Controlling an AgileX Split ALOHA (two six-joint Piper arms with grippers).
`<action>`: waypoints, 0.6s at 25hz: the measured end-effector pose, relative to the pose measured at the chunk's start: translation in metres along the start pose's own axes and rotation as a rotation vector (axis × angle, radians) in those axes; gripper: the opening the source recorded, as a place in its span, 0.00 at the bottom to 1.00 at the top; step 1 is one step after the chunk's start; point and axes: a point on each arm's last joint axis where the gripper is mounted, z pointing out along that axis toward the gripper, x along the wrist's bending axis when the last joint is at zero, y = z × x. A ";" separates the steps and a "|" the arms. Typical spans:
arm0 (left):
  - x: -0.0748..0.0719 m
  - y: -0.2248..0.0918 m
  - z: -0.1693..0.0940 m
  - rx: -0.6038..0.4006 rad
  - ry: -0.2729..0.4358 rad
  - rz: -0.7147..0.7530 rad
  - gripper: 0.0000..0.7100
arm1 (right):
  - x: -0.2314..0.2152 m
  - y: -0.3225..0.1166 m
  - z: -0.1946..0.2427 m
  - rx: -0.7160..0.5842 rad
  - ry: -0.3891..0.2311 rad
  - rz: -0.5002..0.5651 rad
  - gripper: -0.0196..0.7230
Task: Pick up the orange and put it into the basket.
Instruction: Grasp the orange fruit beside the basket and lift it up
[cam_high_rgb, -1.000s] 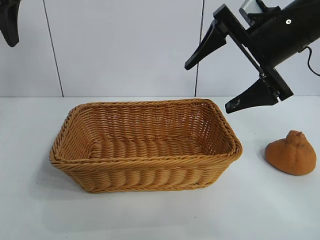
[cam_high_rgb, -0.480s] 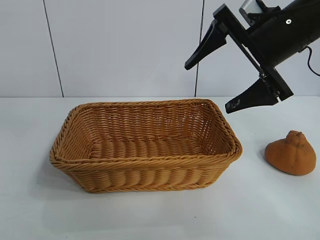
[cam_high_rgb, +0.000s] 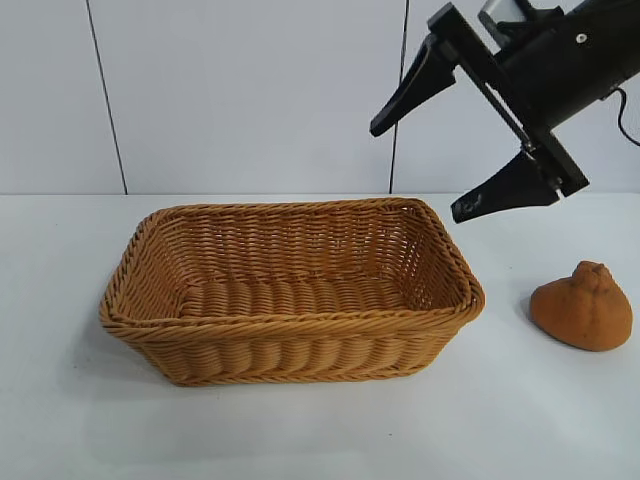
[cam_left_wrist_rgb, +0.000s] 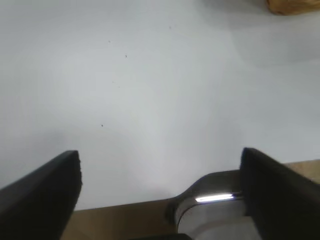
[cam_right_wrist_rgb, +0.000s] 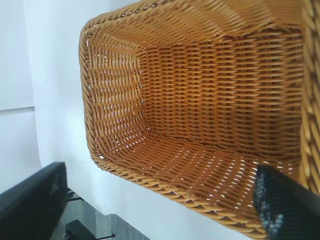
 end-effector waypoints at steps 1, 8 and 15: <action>0.000 -0.002 -0.003 -0.024 0.000 0.000 0.86 | -0.002 0.002 -0.005 0.006 -0.056 -0.004 0.96; 0.000 -0.021 -0.028 -0.223 -0.003 0.003 0.86 | -0.025 0.004 -0.026 0.082 -0.365 -0.011 0.96; 0.000 -0.028 -0.035 -0.286 -0.004 0.004 0.86 | -0.071 0.008 -0.018 0.134 -0.412 0.104 0.96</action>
